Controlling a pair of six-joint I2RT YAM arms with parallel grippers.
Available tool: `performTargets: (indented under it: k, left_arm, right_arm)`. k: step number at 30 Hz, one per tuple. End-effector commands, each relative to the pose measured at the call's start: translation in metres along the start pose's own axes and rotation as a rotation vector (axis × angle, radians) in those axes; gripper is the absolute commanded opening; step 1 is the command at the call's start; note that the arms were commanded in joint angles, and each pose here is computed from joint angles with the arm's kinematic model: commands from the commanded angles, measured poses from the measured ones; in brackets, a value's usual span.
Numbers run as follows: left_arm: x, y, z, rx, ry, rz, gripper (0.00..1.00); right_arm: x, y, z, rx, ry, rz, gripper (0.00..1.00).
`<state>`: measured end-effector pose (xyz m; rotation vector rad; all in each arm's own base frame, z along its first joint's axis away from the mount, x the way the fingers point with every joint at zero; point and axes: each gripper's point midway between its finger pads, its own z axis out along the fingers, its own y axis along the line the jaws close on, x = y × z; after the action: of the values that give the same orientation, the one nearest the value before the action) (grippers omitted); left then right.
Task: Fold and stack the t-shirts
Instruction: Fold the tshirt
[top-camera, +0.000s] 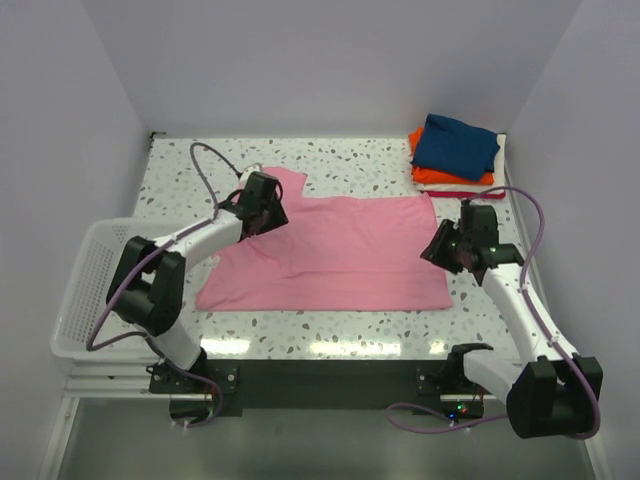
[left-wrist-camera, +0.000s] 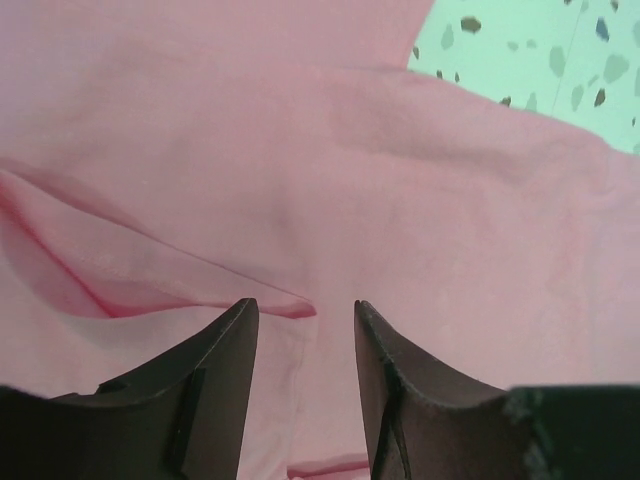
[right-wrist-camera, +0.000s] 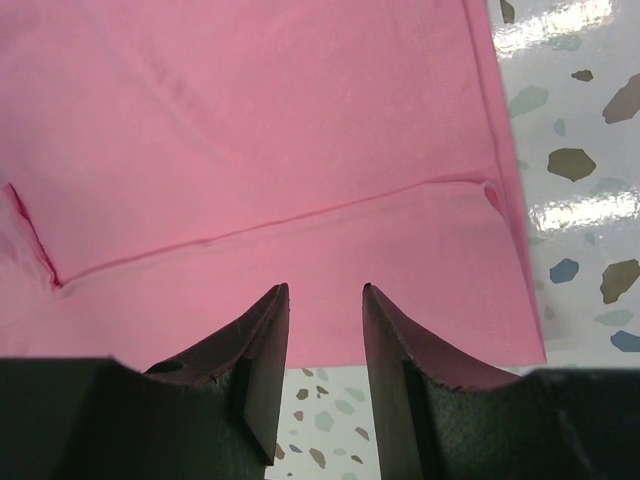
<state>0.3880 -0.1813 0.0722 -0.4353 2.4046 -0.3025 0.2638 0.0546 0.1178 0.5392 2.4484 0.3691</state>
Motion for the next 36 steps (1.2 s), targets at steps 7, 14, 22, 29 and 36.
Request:
performTargets:
  k: [7, 14, 22, 29, 36]
  left_arm:
    - [-0.077, 0.046, -0.019, -0.107, -0.156, -0.177, 0.49]
    - [-0.168, 0.059, 0.013, -0.148, -0.297, -0.109, 0.58]
    - [-0.199, 0.058, 0.093, -0.168, -0.278, 0.106, 0.62]
    - [-0.208, 0.071, 0.14, -0.122, -0.239, 0.093, 0.65]
    - [-0.195, 0.057, 0.158, 0.005, -0.188, 0.101, 0.65]
  right_arm:
    - [-0.053, 0.025, 0.028, -0.006, -0.085, -0.053, 0.4]
    - [-0.125, 0.054, 0.072, -0.01, -0.174, -0.079, 0.39]
    - [-0.155, 0.073, 0.123, -0.054, -0.188, -0.104, 0.36]
    - [-0.163, 0.073, 0.148, -0.047, -0.17, -0.144, 0.35]
    - [-0.17, 0.064, 0.149, -0.008, -0.191, -0.144, 0.35]
